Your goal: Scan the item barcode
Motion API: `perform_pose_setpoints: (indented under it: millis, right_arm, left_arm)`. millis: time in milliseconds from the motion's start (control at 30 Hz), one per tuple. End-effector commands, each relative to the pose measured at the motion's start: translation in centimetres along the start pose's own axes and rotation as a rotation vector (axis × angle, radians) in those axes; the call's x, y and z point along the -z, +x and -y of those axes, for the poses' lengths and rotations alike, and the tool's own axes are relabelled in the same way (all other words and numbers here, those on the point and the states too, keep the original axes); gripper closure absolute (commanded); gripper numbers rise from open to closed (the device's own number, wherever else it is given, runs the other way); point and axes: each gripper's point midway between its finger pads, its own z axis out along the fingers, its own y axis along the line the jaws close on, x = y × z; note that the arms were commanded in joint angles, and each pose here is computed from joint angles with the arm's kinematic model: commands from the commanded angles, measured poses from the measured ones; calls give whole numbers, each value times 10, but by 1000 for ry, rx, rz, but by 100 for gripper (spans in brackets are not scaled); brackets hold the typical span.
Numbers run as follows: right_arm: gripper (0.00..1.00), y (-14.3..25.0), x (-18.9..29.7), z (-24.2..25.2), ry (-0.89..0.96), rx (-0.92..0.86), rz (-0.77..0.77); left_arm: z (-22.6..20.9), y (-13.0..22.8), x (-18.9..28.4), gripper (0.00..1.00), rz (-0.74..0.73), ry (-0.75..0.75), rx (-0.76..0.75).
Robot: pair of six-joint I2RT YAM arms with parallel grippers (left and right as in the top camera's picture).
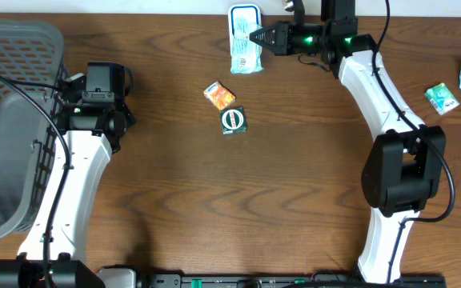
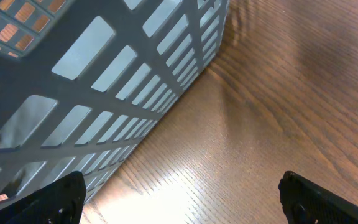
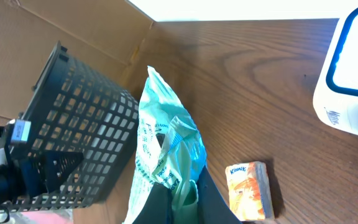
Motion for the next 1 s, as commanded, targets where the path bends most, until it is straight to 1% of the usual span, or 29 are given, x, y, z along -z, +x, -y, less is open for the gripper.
perform_pose_setpoints:
  millis: [0, 100, 200, 267, 333, 467, 633, 733, 833, 967]
  right_arm:
    - [99, -1, -1, -12, -27, 0, -6]
    - [99, 4, -2, 6, 75, -45, -8]
    - [99, 21, 4, 54, 375, -104, -23]
    - [99, 40, 21, 90, 651, -96, -66]
    - [99, 56, 40, 111, 872, -55, -124]
    - [99, 72, 73, 123, 1231, 75, -215]
    - [99, 68, 100, 104, 1587, 294, -258]
    - [99, 82, 99, 99, 1692, 389, -329]
    - [99, 104, 94, 111, 1708, 407, -410]
    - [99, 136, 87, 128, 1699, 383, -490]
  left_arm:
    - [-5, 0, -2, 2, 4, -27, -15]
    - [-5, 0, -2, 2, 4, -27, -15]
    - [-5, 0, -2, 2, 4, -27, -15]
    - [-5, 0, -2, 2, 4, -27, -15]
    - [-5, 0, -2, 2, 4, -27, -15]
    - [-5, 0, -2, 2, 4, -27, -15]
    - [-5, 0, -2, 2, 4, -27, -15]
    - [-5, 0, -2, 2, 4, -27, -15]
    - [-5, 0, -2, 2, 4, -27, -15]
    - [-5, 0, -2, 2, 4, -27, -15]
